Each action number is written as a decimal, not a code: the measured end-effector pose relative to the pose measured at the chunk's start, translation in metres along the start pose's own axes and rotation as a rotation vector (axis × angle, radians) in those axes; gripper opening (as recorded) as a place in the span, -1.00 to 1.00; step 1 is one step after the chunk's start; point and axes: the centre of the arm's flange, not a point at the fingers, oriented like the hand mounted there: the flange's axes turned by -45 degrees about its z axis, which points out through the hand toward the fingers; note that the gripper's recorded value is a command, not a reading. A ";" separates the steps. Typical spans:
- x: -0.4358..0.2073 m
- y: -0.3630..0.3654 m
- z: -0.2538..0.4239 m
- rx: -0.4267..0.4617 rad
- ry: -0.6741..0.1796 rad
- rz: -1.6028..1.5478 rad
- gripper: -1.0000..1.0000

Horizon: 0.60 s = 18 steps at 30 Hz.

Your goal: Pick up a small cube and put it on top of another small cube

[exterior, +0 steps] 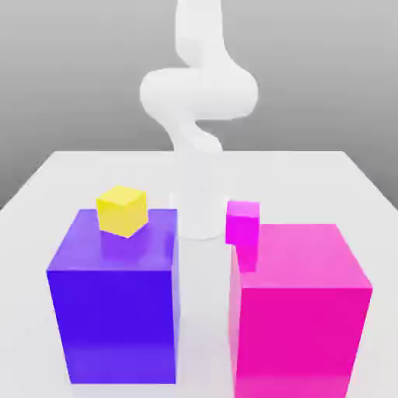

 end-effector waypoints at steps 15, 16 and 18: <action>-0.180 -0.219 0.262 0.373 -0.402 -0.904 0.00; -0.201 -0.230 0.271 0.397 -0.425 -0.965 0.00; -0.247 -0.259 0.284 0.453 -0.467 -1.110 0.00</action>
